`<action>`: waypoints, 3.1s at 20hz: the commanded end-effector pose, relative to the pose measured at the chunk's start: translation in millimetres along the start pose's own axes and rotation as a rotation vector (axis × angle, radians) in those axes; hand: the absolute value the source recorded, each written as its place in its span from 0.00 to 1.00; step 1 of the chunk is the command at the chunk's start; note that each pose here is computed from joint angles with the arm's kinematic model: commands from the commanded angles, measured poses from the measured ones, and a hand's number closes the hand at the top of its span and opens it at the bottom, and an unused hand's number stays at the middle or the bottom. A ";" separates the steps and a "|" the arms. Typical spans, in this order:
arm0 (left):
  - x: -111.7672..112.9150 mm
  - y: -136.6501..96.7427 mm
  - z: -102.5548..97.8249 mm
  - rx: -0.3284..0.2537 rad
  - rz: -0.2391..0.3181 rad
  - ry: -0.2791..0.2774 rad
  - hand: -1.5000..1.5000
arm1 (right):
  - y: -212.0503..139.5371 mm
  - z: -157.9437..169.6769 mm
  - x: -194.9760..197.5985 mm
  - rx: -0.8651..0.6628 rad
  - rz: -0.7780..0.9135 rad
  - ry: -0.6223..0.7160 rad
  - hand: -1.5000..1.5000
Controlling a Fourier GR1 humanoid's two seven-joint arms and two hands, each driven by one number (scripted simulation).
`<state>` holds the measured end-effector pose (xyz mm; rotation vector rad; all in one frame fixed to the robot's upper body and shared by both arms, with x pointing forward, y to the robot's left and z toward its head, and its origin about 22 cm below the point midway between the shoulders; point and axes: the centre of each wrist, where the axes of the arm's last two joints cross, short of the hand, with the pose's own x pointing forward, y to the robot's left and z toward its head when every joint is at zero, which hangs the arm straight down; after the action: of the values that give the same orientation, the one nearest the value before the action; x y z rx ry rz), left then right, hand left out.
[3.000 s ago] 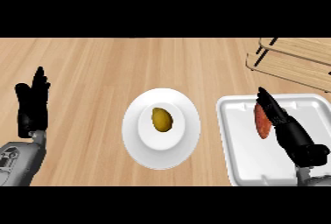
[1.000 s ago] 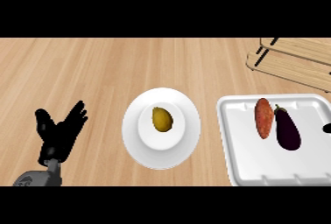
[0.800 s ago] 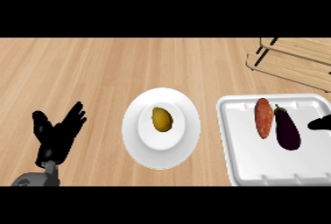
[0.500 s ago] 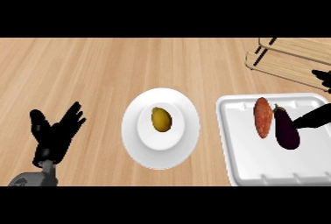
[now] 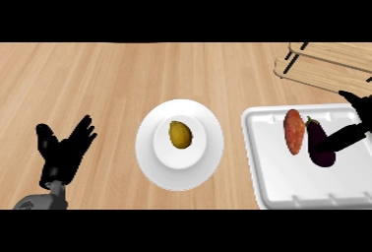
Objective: Pick the eggplant from the tray and place it in the tiered shelf
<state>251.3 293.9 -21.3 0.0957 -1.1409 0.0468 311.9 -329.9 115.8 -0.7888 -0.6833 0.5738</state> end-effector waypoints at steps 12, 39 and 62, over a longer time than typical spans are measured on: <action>-4.6 3.2 -2.5 -0.002 -0.012 0.016 0.50 | 35.3 -26.2 -11.5 -0.032 0.060 0.069 0.00; -7.3 5.2 -8.4 0.000 -0.016 0.032 0.50 | 105.2 -76.7 -43.6 0.101 0.230 -0.087 1.00; -6.4 9.9 13.2 0.014 0.013 0.051 0.50 | 37.9 52.0 75.0 -0.299 -0.105 -0.612 1.00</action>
<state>244.7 294.9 -21.0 0.1025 -1.1365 0.0498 338.3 -234.6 103.7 -0.7692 -1.2687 0.6927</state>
